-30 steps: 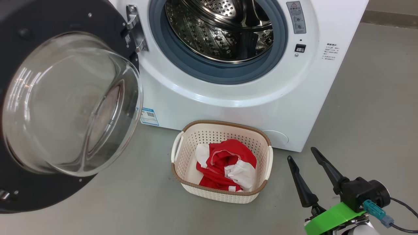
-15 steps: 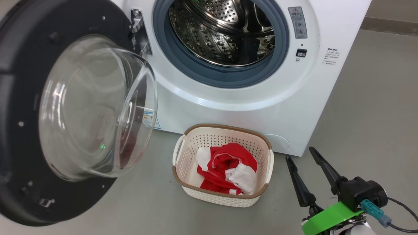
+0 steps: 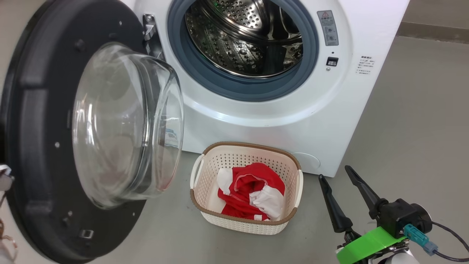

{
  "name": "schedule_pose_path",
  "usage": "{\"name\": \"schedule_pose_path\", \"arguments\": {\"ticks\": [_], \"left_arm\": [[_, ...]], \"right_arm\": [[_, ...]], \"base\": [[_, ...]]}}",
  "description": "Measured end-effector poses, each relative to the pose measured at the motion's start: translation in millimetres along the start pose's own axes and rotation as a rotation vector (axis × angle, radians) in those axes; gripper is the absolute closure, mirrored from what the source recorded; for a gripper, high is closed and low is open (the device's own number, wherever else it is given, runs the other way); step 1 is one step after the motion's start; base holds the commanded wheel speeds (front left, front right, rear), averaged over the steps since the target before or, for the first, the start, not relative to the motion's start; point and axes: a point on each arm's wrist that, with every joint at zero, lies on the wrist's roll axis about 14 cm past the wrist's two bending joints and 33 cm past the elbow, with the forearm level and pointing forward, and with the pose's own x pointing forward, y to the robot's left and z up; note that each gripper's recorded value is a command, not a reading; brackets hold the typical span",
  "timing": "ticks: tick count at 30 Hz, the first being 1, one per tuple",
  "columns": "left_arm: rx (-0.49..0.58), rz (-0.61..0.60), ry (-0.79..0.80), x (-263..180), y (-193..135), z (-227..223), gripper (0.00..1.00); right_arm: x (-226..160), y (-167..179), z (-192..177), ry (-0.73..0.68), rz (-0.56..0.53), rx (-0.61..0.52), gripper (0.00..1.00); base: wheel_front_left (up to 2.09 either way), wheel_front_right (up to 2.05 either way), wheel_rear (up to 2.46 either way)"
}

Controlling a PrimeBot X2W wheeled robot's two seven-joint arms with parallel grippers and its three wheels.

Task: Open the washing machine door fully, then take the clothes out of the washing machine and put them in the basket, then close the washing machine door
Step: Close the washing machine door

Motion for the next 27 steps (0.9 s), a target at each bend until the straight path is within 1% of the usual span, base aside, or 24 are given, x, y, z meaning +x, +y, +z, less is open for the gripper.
{"name": "schedule_pose_path", "arguments": {"ticks": [14, 24, 27], "left_arm": [[-0.096, -0.138, 0.106, 0.0, -42.0, -46.6, 1.00], [-0.102, -0.171, 0.187, -4.8, -53.6, -79.5, 1.00], [-0.121, -0.187, 0.200, -4.3, -57.4, -87.1, 1.00]], "right_arm": [[-7.6, -13.0, 2.0, -0.006, -0.045, 0.000, 0.00], [-13.4, -18.5, 6.8, -0.017, -0.068, -0.004, 0.00], [-14.9, -19.5, 7.7, -0.019, -0.072, -0.006, 0.00]], "base": [[0.00, 0.00, 0.00], [0.00, 0.00, 0.00], [0.00, 0.00, 0.00]]}}
